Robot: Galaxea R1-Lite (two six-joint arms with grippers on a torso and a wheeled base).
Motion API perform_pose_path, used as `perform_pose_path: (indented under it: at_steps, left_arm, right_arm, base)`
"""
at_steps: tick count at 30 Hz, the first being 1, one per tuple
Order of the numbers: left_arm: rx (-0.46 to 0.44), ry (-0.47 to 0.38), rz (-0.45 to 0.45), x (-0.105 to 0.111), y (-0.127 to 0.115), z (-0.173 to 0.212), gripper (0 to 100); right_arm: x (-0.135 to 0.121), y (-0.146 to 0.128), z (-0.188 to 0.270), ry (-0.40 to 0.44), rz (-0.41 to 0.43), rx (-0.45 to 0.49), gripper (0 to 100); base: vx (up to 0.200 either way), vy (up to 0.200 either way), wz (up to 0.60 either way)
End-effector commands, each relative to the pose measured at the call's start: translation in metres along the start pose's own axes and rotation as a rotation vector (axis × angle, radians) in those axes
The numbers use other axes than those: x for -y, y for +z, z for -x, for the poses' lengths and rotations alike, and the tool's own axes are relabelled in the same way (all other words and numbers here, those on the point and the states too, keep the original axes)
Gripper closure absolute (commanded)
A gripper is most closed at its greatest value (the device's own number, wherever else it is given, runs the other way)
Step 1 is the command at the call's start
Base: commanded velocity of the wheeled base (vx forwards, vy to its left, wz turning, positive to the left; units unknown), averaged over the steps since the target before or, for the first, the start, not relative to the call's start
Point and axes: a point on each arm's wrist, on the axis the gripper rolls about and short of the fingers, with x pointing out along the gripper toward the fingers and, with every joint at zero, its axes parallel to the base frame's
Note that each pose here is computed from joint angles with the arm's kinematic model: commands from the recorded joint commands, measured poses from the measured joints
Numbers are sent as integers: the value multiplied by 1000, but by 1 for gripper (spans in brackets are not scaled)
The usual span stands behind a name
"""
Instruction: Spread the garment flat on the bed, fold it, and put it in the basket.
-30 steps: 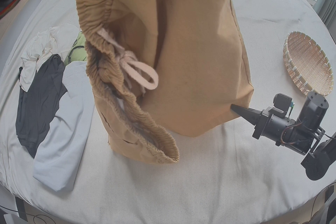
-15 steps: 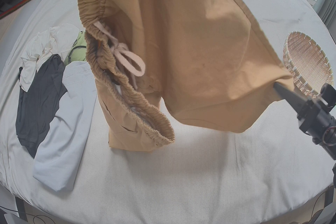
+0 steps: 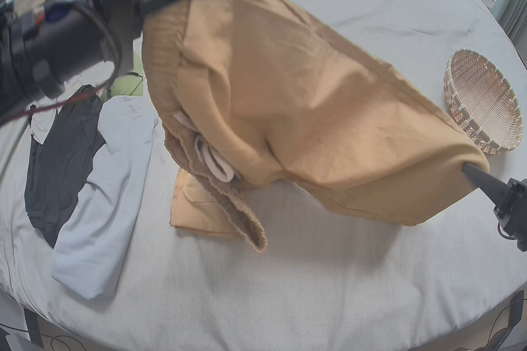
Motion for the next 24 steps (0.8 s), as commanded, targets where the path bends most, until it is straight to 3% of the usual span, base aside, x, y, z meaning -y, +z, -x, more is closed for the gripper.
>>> perform_pose_path:
  at_steps: [1, 4, 6, 8, 15, 22, 23, 24]
  left_arm:
    - [-51, 132, 57, -53, -47, 6, 100]
    - [-22, 166, 58, -73, -53, 3, 100]
    - [-22, 166, 58, -73, -53, 3, 100]
    - [7, 197, 59, -90, -60, 9, 100]
    - [48, 171, 105, -91, -64, 14, 100]
    - [84, 124, 90, -89, -65, 16, 100]
    - [84, 124, 90, -89, -65, 17, 100]
    - [80, 127, 90, -90, -66, 17, 100]
  right_arm:
    - [29, -31, -12, -138, -68, -186, 100]
    - [41, -38, -19, -185, -92, -230, 100]
    - [41, -38, -19, -185, -92, -230, 100]
    - [48, -46, -25, -201, -102, -260, 100]
    - [54, -62, -22, -227, -96, -326, 100]
    - [55, -64, -21, -223, -92, -318, 100]
    - [55, -62, -23, -220, -89, -306, 0]
    - [54, -59, -24, -213, -87, -285, 0]
  base:
    - [0, 0, 0]
    - [0, 0, 0]
    - [0, 0, 0]
    - [0, 0, 0]
    - [0, 0, 0]
    - [0, 0, 0]
    - [0, 0, 0]
    - [0, 0, 0]
